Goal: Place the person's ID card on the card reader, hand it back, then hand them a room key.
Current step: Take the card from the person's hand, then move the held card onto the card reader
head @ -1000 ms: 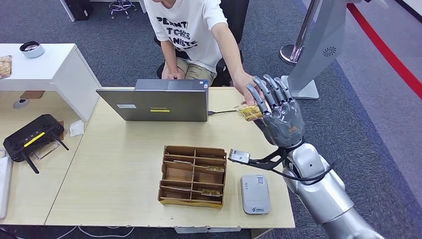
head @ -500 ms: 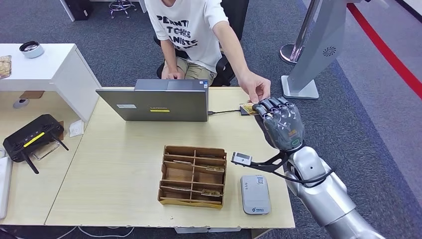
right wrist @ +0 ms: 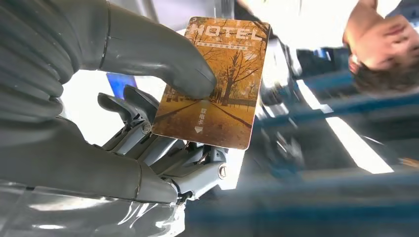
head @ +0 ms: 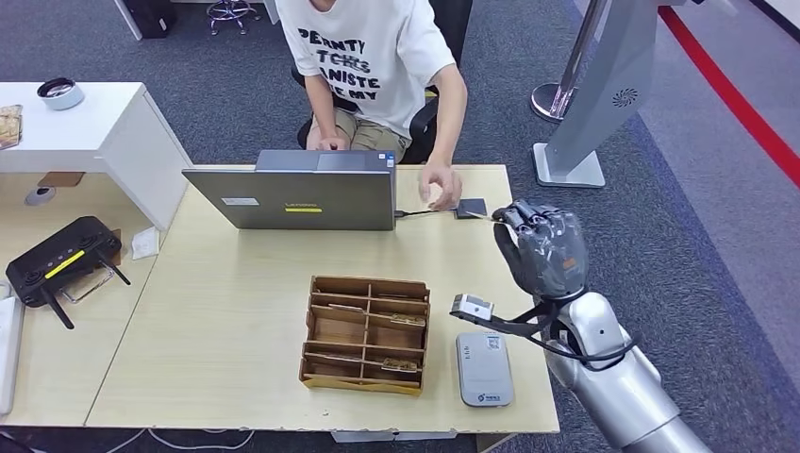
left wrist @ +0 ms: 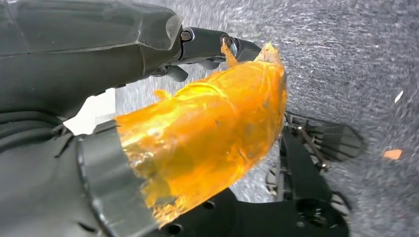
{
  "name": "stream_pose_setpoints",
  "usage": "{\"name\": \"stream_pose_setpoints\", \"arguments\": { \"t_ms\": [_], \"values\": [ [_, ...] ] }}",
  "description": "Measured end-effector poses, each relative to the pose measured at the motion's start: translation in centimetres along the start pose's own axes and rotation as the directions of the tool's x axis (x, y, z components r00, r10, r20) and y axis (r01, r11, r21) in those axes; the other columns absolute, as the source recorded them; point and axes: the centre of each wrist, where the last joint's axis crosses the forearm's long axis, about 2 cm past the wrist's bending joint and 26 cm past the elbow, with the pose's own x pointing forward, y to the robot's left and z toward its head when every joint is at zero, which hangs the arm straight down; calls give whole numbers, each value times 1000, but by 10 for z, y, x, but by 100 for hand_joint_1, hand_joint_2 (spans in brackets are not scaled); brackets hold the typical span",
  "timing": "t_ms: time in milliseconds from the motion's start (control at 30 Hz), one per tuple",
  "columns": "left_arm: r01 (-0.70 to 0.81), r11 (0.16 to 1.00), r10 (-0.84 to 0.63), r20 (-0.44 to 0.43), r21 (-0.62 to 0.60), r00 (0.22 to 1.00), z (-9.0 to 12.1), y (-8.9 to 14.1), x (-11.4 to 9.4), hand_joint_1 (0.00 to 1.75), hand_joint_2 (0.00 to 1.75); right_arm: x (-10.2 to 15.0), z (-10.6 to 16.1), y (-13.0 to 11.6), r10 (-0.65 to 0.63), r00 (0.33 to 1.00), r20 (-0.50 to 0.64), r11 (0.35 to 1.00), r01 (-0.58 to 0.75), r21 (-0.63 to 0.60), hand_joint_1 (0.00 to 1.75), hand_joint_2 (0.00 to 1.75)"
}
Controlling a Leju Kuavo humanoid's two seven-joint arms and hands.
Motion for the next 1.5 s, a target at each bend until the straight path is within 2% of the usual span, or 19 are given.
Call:
{"name": "stream_pose_setpoints", "arguments": {
  "t_ms": [67, 167, 267, 367, 467, 533, 567, 633, 733, 900, 1033, 1133, 1300, 1500],
  "values": [
    [-44, 999, 44, -2, 2, 999, 0, -1, -1, 0, 0, 5, 3, -3, -139, 989, -60, 990, 140, 16, 175, 175],
    [-81, 997, 81, -4, 1, 997, 0, -3, -3, 0, 0, 13, 5, -8, -242, 967, -85, 970, 243, 12, 175, 175],
    [-129, 992, 129, -6, -1, 992, 0, -5, -6, 0, 0, 20, 8, -13, -423, 898, -118, 903, 429, 24, 175, 175],
    [-184, 983, 184, -7, 3, 983, 0, -7, -9, 0, 0, 31, 19, -20, -659, 736, -153, 741, 671, 38, 175, 175],
    [-230, 973, 230, -9, 7, 973, 0, -10, -11, 0, 0, 41, 41, -27, -856, 477, -199, 479, 877, 40, 175, 175],
    [-254, 967, 254, -13, 10, 967, 0, -11, -13, 0, 0, 42, 60, -33, -917, 332, -221, 335, 942, 25, 175, 175],
    [-265, 964, 265, -14, 11, 964, 0, -12, -14, 0, 0, 41, 69, -37, -930, 290, -227, 294, 956, 16, 175, 175],
    [-283, 959, 283, -16, 14, 959, 0, -13, -16, 0, 0, 36, 88, -44, -935, 253, -247, 259, 966, 7, 175, 175],
    [-305, 952, 305, -19, 16, 952, 0, -14, -19, 0, 0, 26, 119, -56, -919, 255, -301, 265, 964, 8, 175, 175],
    [-323, 946, 323, -23, 16, 946, 0, -16, -20, 0, 0, 16, 142, -71, -876, 307, -372, 320, 947, 28, 175, 175],
    [-338, 941, 339, -29, 16, 940, 0, -17, -22, 0, 0, 10, 163, -81, -761, 443, -474, 456, 885, 94, 175, 175],
    [-339, 941, 339, -32, 15, 940, 0, -18, -22, 0, 0, 8, 172, -81, -680, 505, -532, 508, 847, 155, 175, 175],
    [-331, 943, 331, -39, 11, 943, 0, -19, -21, 0, 0, 14, 178, -61, -617, 529, -583, 492, 837, 239, 175, 175],
    [-318, 948, 318, -41, 7, 947, 0, -19, -20, 0, 0, 17, 167, -25, -583, 550, -598, 460, 830, 315, 175, 175]
  ]
}}
